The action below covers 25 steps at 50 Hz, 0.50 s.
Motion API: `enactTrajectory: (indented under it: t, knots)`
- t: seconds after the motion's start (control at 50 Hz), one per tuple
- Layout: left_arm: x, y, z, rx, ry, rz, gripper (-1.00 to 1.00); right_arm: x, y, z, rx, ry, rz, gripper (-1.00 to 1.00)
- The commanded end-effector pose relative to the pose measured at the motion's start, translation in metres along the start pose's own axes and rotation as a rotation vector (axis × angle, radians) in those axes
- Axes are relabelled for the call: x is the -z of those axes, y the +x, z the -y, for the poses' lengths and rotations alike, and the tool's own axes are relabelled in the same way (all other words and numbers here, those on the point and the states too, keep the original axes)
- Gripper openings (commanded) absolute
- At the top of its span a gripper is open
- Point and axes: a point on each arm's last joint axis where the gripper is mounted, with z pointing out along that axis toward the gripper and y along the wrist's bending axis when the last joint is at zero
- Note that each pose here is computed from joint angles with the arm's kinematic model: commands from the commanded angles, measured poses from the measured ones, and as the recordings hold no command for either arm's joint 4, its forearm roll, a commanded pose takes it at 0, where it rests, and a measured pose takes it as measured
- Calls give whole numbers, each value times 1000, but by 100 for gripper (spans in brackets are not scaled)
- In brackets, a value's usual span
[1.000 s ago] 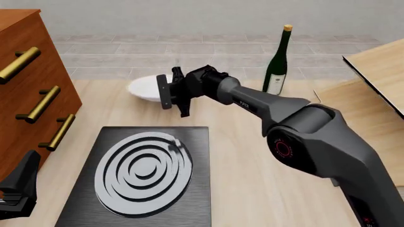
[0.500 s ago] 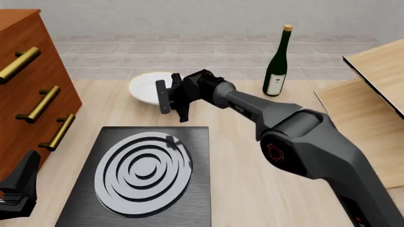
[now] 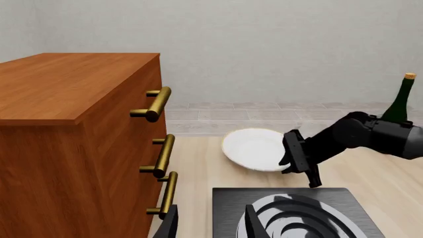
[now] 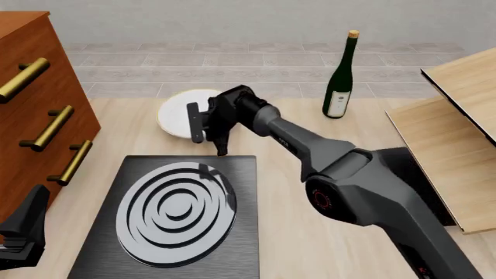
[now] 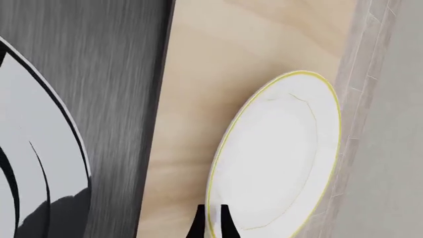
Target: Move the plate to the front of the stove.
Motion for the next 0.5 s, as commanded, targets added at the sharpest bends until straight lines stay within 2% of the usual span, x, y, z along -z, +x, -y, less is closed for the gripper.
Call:
enactTrajectory:
  t: [0.02,0.24,0.46,0.48,0.5]
  knots:
    - [0,0,0,0,0,0,100,-14,2,-10,-27,-79,-17,-100]
    - [0,0,0,0,0,0,100,-12,3,-8,-29,-80,-20,-100]
    - [0,0,0,0,0,0,100,-17,16,-8,-35,-85,-34,-100]
    - [0,0,0,0,0,0,100,-17,16,-8,-34,-86,-34,100]
    - [0,0,0,0,0,0,100,-17,17,-8,-36,-90,-37,100]
